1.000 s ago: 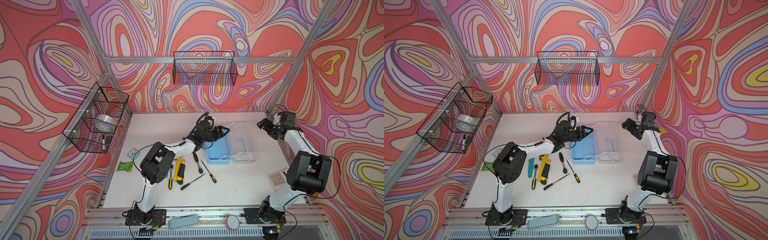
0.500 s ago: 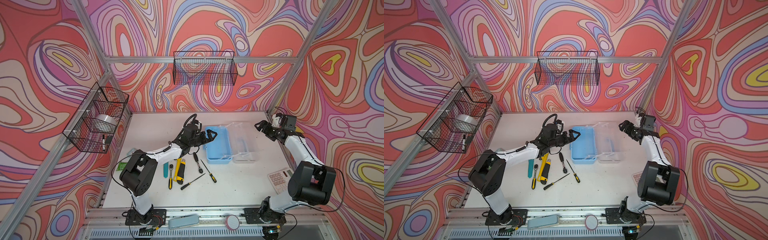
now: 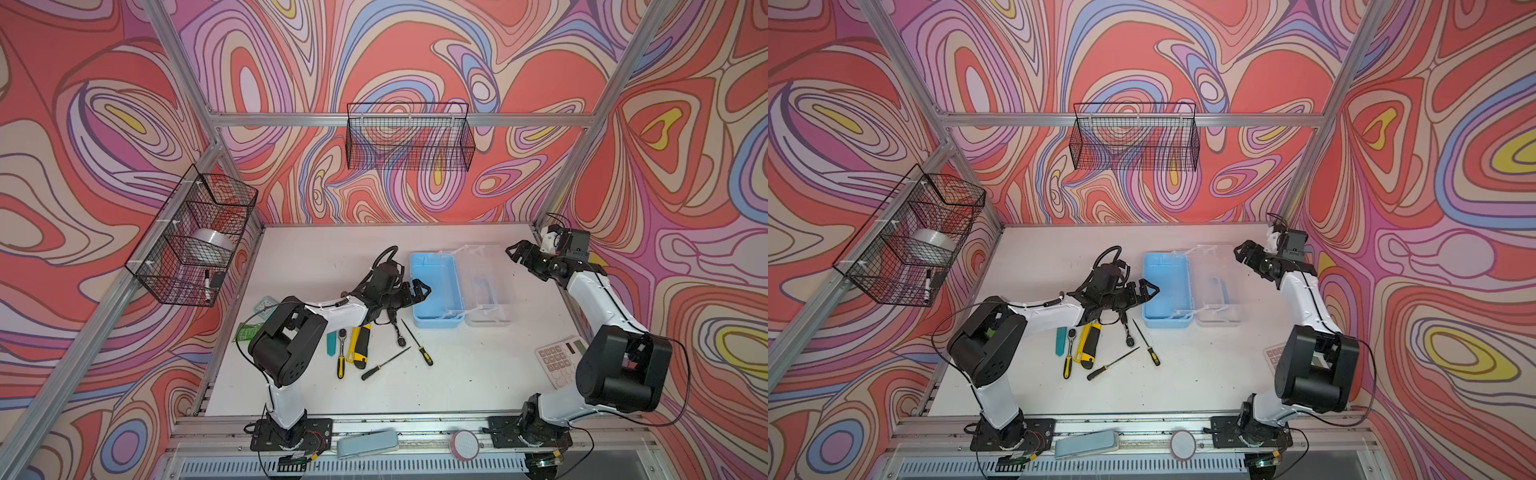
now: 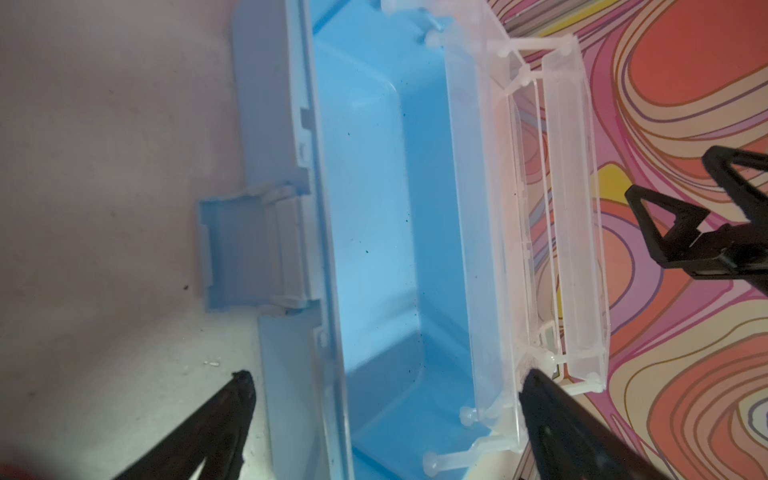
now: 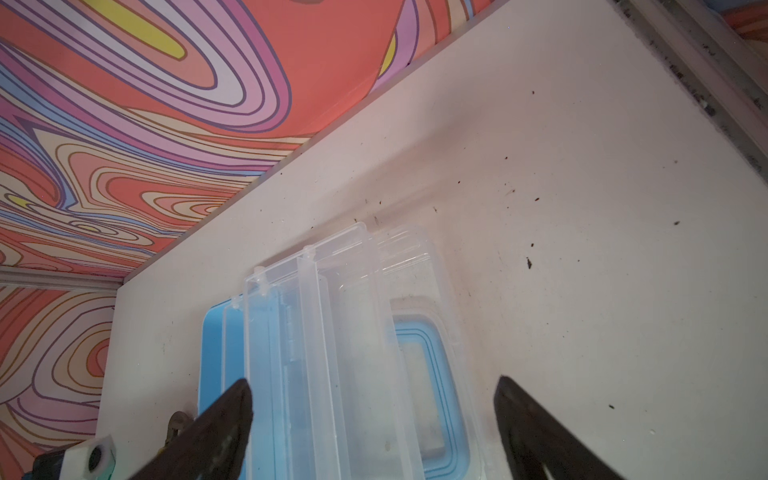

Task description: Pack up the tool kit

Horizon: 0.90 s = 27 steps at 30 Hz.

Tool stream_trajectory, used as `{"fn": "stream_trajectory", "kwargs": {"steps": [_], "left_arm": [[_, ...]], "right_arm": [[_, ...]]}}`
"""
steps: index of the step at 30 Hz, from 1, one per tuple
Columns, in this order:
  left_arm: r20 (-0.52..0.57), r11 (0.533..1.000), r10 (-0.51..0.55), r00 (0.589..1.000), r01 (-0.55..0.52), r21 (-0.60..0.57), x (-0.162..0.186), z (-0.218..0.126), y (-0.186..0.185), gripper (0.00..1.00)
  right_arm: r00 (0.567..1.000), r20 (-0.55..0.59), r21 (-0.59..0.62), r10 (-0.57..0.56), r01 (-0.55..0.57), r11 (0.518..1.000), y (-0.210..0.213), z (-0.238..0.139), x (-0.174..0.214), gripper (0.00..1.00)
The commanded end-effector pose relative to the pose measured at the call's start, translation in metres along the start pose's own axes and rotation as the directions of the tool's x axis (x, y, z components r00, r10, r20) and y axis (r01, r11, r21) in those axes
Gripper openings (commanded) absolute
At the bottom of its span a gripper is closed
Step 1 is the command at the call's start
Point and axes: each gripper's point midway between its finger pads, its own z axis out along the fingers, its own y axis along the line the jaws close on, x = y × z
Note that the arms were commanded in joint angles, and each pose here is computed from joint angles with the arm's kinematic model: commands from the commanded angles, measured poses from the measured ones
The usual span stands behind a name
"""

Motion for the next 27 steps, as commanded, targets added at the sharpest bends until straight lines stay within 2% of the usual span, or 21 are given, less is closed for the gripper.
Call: {"fn": "stream_trajectory", "kwargs": {"steps": [1, 6, 12, 17, 24, 27], "left_arm": [[0.003, 0.997, -0.011, 1.000, 0.010, 0.080, 0.002, 0.011, -0.023, 1.00], [0.001, 0.989, -0.024, 1.000, 0.024, 0.149, 0.003, 0.025, -0.043, 1.00], [0.004, 0.985, -0.026, 1.000, 0.024, 0.170, 0.001, 0.031, -0.051, 1.00], [0.040, 0.990, -0.018, 0.999, 0.012, 0.144, -0.002, 0.016, -0.044, 1.00], [0.093, 0.997, 0.032, 0.995, -0.038, 0.070, -0.007, -0.016, -0.033, 1.00], [0.106, 0.999, 0.020, 0.994, -0.025, 0.048, -0.009, -0.033, -0.018, 1.00]], "right_arm": [[1.000, 0.017, 0.000, -0.020, 0.020, 1.000, 0.007, -0.006, -0.009, 0.94], [0.999, 0.040, 0.001, -0.017, 0.017, 1.000, 0.016, -0.017, -0.017, 0.93], [0.998, 0.034, 0.017, -0.045, 0.045, 0.999, 0.027, -0.023, -0.009, 0.91], [0.993, 0.006, 0.018, -0.118, 0.118, 0.993, 0.052, -0.027, 0.011, 0.89], [0.975, -0.044, 0.020, -0.217, 0.218, 0.976, 0.088, -0.035, 0.058, 0.88], [0.963, -0.066, 0.021, -0.263, 0.265, 0.964, 0.103, -0.041, 0.079, 0.85]]}}
